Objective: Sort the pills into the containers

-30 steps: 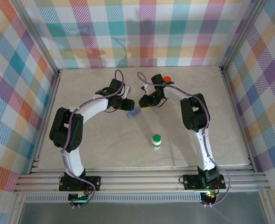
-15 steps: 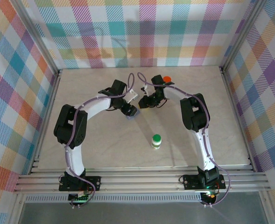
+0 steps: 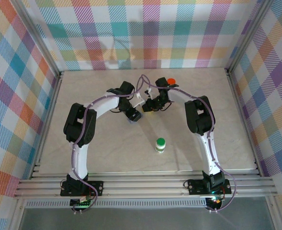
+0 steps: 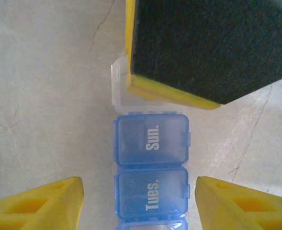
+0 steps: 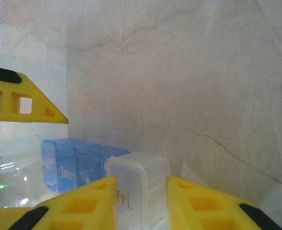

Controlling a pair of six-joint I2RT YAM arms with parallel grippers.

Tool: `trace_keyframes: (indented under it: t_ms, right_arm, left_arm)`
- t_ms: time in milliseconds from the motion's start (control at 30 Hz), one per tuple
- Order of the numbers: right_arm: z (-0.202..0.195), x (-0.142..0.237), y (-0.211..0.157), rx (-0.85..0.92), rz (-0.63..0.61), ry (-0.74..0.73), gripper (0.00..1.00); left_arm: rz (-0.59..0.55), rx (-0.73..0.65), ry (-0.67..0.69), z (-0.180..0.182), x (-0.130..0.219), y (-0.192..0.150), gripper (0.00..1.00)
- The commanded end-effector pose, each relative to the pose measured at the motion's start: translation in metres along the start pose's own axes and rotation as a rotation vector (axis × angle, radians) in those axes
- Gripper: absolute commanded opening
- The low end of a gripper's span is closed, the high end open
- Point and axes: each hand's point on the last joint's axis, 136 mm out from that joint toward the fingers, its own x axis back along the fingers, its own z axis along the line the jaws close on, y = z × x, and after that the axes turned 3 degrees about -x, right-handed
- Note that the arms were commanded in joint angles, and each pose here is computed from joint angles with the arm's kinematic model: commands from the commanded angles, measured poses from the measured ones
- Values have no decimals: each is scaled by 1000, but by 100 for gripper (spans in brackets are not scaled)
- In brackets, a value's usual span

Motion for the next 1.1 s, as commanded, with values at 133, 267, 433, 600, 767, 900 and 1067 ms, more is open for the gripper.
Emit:
trace_keyframes:
  t_ms: [133,267,433,600,767,900,1067]
  right_arm:
    - [-12,-12,-19,-72,73,17,28]
    - [-13,-12,-21,-78,78,23,27]
    - [-13,-13,-22,-84,84,27,27]
    - [-13,-12,-21,-86,83,28,28]
    - [-14,-14,-22,-91,88,29,27]
    - [-15,-14,-23,-94,91,28,27]
    - [-16,-15,-23,-94,94,21,27]
  left_arm:
    - [55,-51,-10,-5,-10,-8,61]
    - [71,-66,-18,-9,-14,-9,61]
    - [74,-69,-27,-12,-15,-11,61]
    - [91,-64,-24,-11,-17,-13,62]
    - [31,-55,-35,-16,-7,-2,66]
    - [33,-55,-37,-16,-6,0,67]
    - [49,-47,-37,-15,-8,-3,74]
